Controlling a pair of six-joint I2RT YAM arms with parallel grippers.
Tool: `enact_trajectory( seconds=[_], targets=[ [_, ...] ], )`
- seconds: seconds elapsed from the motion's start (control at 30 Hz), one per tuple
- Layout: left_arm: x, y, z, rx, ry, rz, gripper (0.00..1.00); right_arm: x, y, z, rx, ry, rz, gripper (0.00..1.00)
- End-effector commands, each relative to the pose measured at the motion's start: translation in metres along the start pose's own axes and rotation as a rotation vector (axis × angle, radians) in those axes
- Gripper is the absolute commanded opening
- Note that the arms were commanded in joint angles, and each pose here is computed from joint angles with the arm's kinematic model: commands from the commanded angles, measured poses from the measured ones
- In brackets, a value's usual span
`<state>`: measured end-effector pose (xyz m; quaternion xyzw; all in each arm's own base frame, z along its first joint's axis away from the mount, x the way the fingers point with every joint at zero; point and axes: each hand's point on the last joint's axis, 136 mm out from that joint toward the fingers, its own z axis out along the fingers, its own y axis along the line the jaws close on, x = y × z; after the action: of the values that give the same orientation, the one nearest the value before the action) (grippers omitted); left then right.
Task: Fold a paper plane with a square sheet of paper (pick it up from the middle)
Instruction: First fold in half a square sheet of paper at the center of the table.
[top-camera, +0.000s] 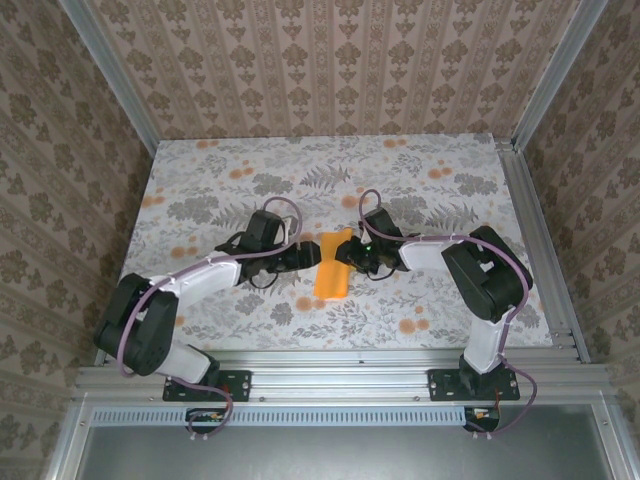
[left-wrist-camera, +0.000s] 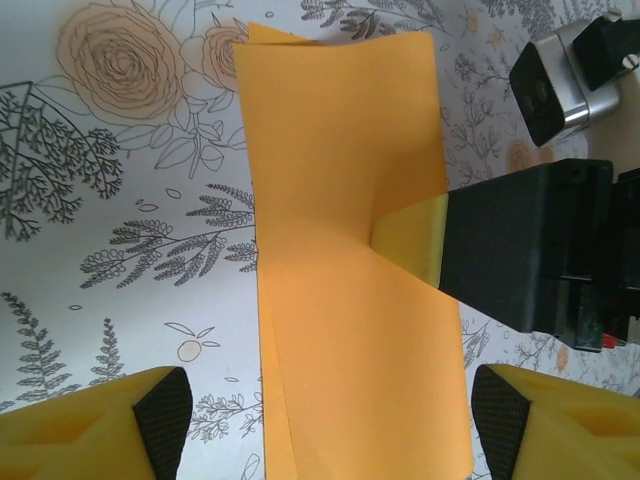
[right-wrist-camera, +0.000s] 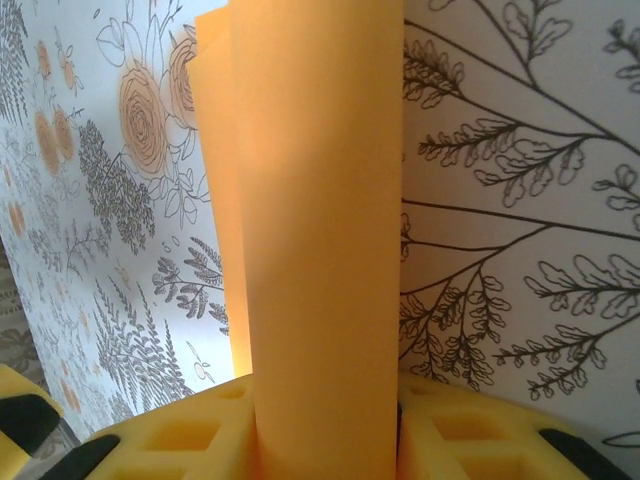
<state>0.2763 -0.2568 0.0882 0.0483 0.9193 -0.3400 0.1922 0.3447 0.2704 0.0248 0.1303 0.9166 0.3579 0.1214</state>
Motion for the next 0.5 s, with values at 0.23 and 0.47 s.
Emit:
enact_trajectory(
  seconds=[0.23, 0.47],
  targets=[
    [-0.006, -0.005, 0.017, -0.067, -0.046, -0.014, 0.71, -0.007, -0.014, 0.0, 0.046, -0.047, 0.077, 0.37],
    [0.009, -0.021, 0.04, -0.068, 0.002, 0.031, 0.56, -0.005, -0.015, 0.001, 0.04, -0.039, 0.084, 0.38]
  ],
)
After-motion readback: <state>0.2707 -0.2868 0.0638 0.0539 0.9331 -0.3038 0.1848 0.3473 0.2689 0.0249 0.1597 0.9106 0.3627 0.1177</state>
